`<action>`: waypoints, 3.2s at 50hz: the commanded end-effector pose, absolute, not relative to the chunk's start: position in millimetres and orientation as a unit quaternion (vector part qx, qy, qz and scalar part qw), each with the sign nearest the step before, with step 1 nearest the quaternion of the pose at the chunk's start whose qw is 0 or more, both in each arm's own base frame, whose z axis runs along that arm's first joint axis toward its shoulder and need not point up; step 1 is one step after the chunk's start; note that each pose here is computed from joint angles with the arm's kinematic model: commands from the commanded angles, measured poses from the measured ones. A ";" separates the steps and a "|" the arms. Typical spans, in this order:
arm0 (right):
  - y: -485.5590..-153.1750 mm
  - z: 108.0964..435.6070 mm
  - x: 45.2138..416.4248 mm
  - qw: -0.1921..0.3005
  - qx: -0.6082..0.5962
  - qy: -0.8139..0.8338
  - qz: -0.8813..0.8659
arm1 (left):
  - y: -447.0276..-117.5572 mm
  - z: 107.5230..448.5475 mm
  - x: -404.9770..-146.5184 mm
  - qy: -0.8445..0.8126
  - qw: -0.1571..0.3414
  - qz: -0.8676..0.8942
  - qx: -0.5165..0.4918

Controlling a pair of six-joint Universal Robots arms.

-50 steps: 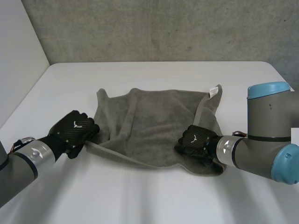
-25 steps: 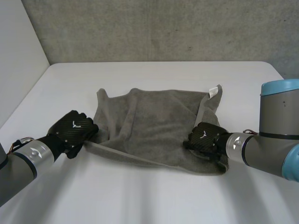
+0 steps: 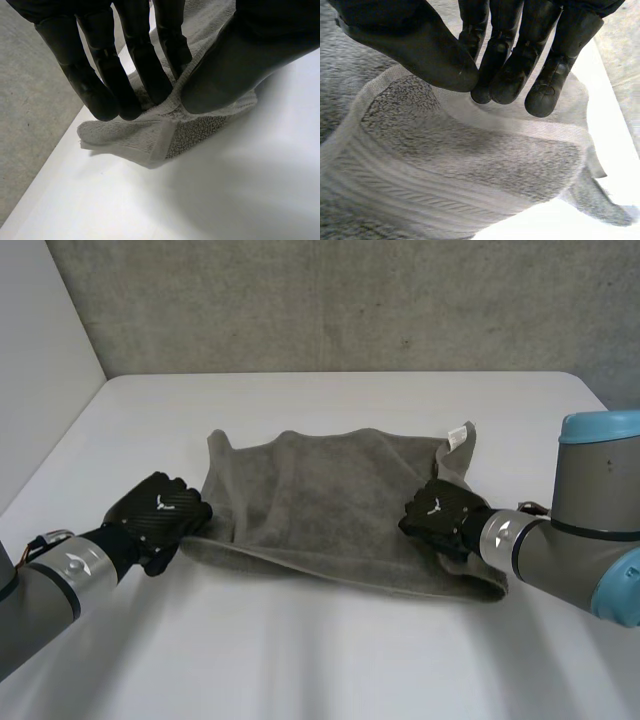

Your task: Fold the towel.

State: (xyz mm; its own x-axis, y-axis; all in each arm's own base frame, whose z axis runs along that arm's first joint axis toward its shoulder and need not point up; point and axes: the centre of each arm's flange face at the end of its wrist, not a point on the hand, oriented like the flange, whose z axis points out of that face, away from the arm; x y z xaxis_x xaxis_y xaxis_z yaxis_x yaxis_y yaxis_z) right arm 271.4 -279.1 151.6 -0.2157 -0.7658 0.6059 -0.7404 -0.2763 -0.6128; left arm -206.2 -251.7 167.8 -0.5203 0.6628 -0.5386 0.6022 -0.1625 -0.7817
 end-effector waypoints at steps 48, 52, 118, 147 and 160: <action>-284.1 177.4 195.5 0.024 -0.524 0.624 -0.580 | -255.2 171.2 -205.1 -0.648 0.013 0.589 -0.482; -282.9 175.4 191.1 0.033 -0.527 0.621 -0.580 | -254.9 171.2 -205.5 -0.650 0.016 0.589 -0.479; -258.3 139.4 258.8 0.054 -0.701 0.528 -0.477 | -253.8 167.1 -205.1 -0.660 0.026 0.584 -0.472; -261.6 134.1 254.8 0.064 -0.678 0.556 -0.477 | -255.7 168.1 -204.0 -0.660 0.024 0.586 -0.471; -292.6 162.9 261.5 0.022 -0.644 0.556 -0.525 | -271.2 188.0 -207.9 -0.632 0.007 0.616 -0.470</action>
State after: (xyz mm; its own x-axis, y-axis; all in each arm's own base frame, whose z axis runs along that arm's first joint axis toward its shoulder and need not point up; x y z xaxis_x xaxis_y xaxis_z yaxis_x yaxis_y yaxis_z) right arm 255.1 -264.5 136.7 -0.0843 -0.8111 0.5788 -0.6933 -0.3694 -0.6188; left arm -204.8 -256.5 169.4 -0.5547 0.6469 -0.5233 0.5922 -0.1348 -0.7945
